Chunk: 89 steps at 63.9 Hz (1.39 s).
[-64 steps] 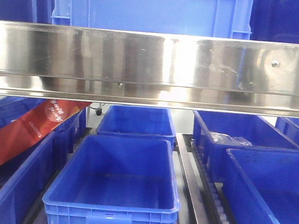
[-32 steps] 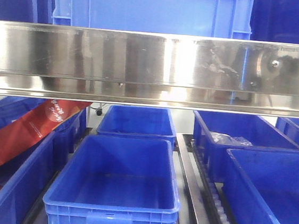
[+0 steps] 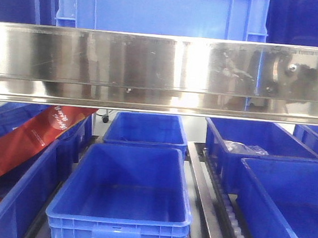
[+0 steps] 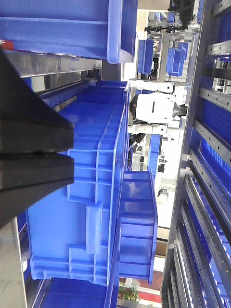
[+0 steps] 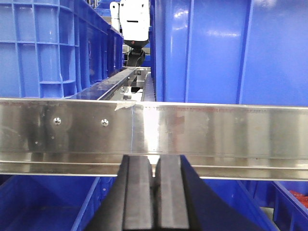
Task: Place valve from conveyor to right shelf box
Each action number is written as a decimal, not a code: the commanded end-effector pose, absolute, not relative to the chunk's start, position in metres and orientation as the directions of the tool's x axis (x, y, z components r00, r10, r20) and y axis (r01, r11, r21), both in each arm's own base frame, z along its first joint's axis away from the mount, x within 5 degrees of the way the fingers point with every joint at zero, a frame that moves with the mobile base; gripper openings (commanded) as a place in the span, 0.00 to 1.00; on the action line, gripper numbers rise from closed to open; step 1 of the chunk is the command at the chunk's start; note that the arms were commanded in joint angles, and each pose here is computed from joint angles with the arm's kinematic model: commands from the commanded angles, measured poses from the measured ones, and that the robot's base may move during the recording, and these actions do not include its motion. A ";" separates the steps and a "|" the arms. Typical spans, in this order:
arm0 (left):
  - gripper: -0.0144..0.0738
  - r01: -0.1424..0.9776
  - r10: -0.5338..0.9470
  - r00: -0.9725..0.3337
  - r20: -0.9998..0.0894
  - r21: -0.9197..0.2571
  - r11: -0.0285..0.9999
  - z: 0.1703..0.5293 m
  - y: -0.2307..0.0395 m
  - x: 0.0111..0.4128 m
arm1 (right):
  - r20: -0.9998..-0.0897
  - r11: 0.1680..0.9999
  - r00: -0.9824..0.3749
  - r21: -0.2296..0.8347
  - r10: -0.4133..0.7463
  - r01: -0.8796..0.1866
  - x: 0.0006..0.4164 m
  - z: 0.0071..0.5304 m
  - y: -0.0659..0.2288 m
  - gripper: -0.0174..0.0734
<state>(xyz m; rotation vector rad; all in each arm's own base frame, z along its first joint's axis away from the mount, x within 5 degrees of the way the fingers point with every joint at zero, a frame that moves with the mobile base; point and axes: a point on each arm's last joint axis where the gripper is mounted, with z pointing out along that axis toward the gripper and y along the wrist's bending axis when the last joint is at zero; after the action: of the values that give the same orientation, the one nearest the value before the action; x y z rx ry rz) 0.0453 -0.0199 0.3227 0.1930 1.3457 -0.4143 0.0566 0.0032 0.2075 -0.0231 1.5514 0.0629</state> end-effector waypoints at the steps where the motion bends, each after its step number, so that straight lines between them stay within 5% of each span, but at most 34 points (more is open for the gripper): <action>1: 0.04 0.399 -0.189 0.179 -0.966 -0.104 0.911 0.324 -0.019 0.044 | -0.999 0.998 0.045 0.025 0.028 -0.057 0.056 0.209 0.003 0.01; 31: 0.04 0.385 -0.185 0.214 -0.959 -0.091 0.918 0.325 -0.018 0.044 | -0.999 0.998 0.045 0.025 0.028 -0.057 0.056 0.209 0.003 0.01; 42: 0.04 0.229 -0.054 0.379 -0.924 0.038 0.973 0.309 -0.011 0.050 | -0.999 0.998 0.045 0.025 0.028 -0.057 0.056 0.209 0.003 0.01; 64: 0.04 -0.013 -0.030 0.107 -0.994 -0.031 0.999 0.224 0.001 0.054 | -0.999 0.998 0.045 0.025 0.028 -0.057 0.056 0.209 0.003 0.01; 89: 0.04 0.123 0.026 0.055 -0.998 0.033 0.992 0.210 -0.007 0.056 | -0.999 0.998 0.045 0.025 0.028 -0.057 0.056 0.209 0.003 0.01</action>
<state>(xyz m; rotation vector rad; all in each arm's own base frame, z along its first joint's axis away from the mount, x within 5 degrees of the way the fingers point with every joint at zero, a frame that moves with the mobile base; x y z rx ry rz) 0.0566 -0.0066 0.2083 0.0871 1.5317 -0.0918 0.0567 0.0032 0.2073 -0.0230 1.5488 0.0628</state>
